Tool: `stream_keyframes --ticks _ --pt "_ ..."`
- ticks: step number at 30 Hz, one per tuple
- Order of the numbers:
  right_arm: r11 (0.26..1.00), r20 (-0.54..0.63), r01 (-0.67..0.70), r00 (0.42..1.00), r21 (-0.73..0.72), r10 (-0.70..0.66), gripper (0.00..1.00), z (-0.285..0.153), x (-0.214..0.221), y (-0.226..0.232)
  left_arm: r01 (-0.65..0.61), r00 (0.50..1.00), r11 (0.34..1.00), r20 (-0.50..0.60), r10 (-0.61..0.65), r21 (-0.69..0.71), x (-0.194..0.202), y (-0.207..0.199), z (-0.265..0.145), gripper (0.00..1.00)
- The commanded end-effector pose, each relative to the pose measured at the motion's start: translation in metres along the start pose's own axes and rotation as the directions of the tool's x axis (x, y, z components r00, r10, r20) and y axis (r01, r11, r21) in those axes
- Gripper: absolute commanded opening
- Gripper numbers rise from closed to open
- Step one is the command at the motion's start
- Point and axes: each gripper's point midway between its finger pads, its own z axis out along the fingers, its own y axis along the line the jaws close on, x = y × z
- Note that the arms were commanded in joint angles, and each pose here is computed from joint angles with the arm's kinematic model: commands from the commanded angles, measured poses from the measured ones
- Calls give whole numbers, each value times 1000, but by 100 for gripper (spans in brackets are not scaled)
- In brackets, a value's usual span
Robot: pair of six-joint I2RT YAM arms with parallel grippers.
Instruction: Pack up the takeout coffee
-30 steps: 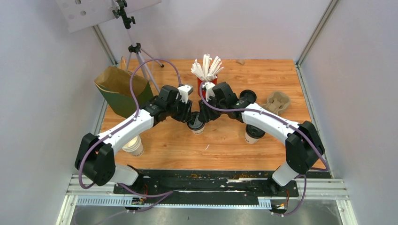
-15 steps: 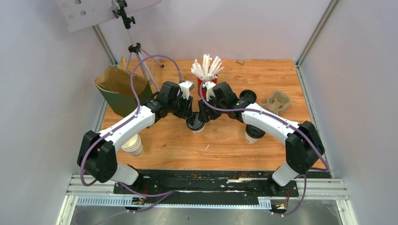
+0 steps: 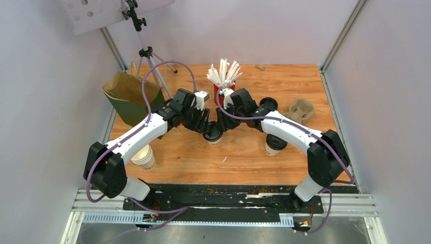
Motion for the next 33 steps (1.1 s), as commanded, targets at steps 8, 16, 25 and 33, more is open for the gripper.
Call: stream_keyframes --ticks 8,16,25,33 --pt "1000 48 -1 999 -18 2 40 2 -20 2 31 999 999 -13 -31 15 1 -3 1 59" --pt "1000 45 -4 999 -15 5 38 1 -17 0 32 999 999 8 -33 40 -9 -7 8 46" --pt "1000 43 -10 999 -19 11 33 2 -14 -1 31 998 999 47 -33 36 -22 -7 8 37" --pt "999 68 -18 997 -27 20 26 -6 -22 4 39 997 998 71 -43 53 -35 -13 3 32"
